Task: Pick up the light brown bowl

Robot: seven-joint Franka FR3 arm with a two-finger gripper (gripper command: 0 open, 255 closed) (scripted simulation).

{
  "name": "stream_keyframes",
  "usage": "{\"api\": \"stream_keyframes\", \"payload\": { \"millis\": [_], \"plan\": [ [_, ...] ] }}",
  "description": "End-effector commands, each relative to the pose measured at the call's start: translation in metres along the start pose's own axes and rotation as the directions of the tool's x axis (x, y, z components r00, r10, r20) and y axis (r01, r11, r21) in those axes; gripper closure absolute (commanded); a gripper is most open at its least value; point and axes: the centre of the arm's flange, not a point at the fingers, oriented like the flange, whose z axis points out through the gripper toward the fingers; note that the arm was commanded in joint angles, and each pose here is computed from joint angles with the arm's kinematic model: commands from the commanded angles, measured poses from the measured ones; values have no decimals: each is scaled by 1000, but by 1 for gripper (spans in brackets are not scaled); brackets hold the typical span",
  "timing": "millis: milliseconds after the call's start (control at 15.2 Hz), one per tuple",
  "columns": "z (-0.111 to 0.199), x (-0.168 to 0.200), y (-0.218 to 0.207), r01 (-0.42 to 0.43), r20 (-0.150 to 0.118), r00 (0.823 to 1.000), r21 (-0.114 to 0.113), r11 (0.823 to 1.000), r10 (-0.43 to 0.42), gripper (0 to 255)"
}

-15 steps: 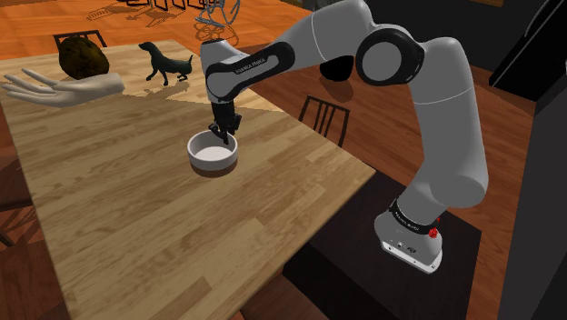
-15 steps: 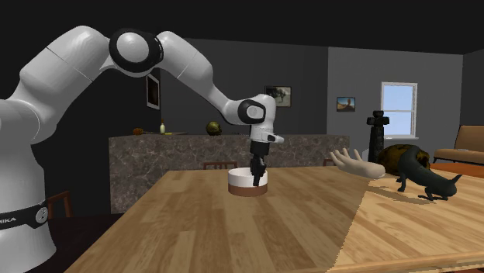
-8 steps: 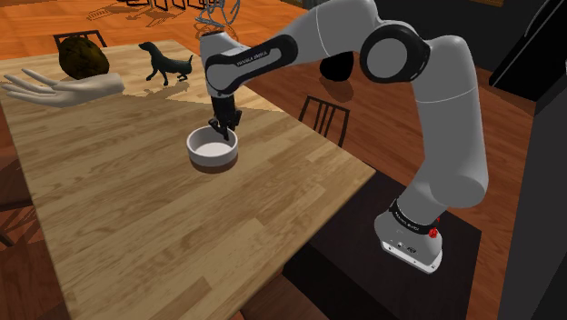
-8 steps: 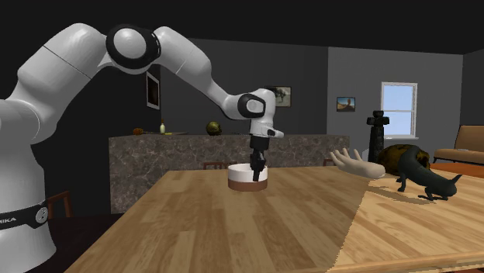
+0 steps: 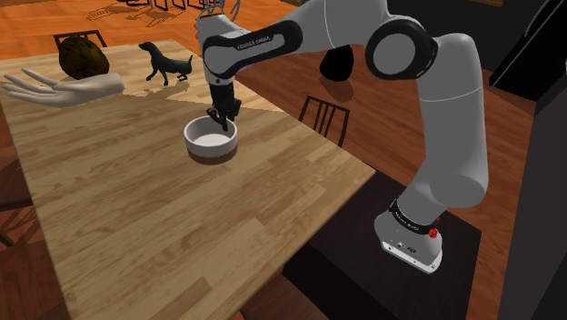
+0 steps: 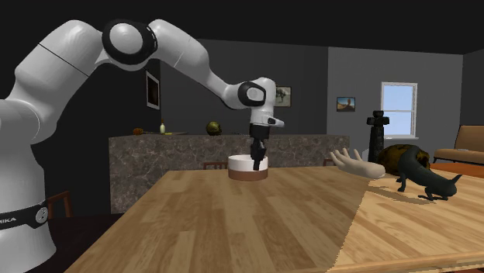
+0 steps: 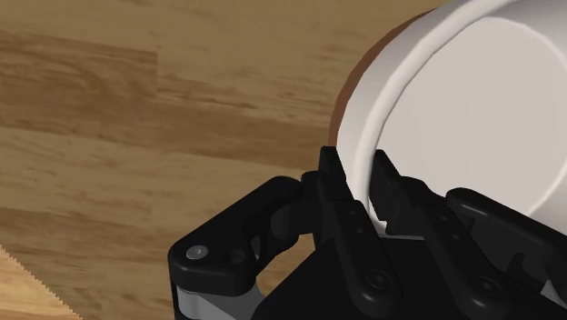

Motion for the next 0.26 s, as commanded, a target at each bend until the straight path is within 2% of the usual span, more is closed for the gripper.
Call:
{"api": "stream_keyframes", "payload": {
  "millis": [0,198],
  "plan": [
    [-10,-2,-1,0,0,1000,0,1000,0,255],
    [-16,-3,-1,0,0,1000,0,1000,0,255]
  ]
}}
